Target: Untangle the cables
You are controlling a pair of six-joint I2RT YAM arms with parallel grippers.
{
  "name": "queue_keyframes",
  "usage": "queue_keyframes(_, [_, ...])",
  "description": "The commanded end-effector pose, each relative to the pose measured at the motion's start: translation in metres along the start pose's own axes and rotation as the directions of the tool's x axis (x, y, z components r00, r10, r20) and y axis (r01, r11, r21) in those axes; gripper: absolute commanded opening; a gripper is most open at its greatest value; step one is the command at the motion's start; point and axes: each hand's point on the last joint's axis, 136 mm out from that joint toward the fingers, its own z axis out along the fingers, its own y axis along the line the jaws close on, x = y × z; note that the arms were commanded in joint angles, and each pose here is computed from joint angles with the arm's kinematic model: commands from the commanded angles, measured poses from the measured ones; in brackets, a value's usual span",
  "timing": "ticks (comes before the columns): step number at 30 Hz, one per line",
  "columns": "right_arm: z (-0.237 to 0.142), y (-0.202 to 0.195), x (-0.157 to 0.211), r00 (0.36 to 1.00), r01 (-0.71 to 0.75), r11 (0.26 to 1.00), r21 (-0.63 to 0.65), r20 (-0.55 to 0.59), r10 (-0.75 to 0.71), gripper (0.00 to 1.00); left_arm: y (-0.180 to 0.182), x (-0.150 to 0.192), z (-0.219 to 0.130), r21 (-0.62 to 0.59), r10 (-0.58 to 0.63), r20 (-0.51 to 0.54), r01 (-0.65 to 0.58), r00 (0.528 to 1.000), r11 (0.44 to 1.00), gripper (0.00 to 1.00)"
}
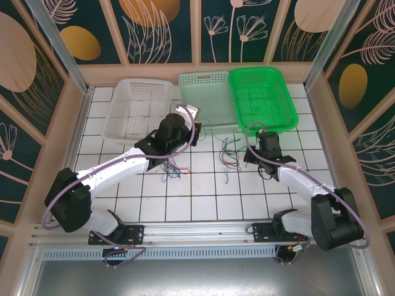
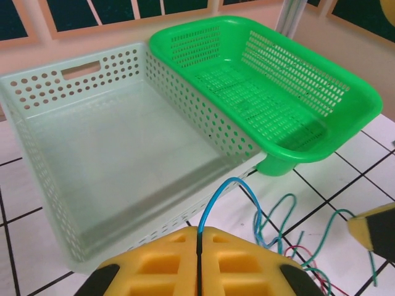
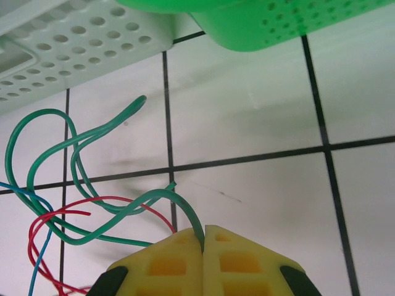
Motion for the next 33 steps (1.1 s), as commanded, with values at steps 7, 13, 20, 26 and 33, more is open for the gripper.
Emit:
queue_keyframes(7, [-0.003, -0.033, 0.018, 0.997, -0.002, 0.987, 0.163, -0.072, 0.014, 0.0, 0.025, -0.026, -0.02, -0.154, 0.012, 0.071, -0.001, 0.997, 0.988, 0.1])
queue_keyframes(13, [0.0, -0.042, 0.02, 0.995, 0.019, 0.975, 0.223, -0.102, 0.004, 0.0, 0.012, -0.059, -0.041, -0.062, -0.046, 0.19, 0.059, 0.981, 0.996, 0.1])
queue_keyframes(20, [0.005, -0.032, 0.022, 0.993, 0.041, 0.983, 0.179, -0.117, -0.02, 0.0, -0.014, -0.064, -0.042, 0.094, -0.093, 0.197, 0.075, 0.976, 0.993, 0.1])
queue_keyframes(26, [0.01, -0.028, 0.024, 0.99, 0.06, 0.984, 0.165, -0.133, -0.038, 0.02, -0.01, -0.086, -0.056, 0.08, -0.108, 0.275, 0.089, 0.955, 0.993, 0.1])
queue_keyframes(33, [0.011, -0.027, 0.025, 0.99, 0.073, 0.984, 0.162, -0.134, -0.052, 0.26, -0.026, -0.142, -0.075, 0.131, -0.078, 0.38, 0.03, 0.922, 0.991, 0.1])
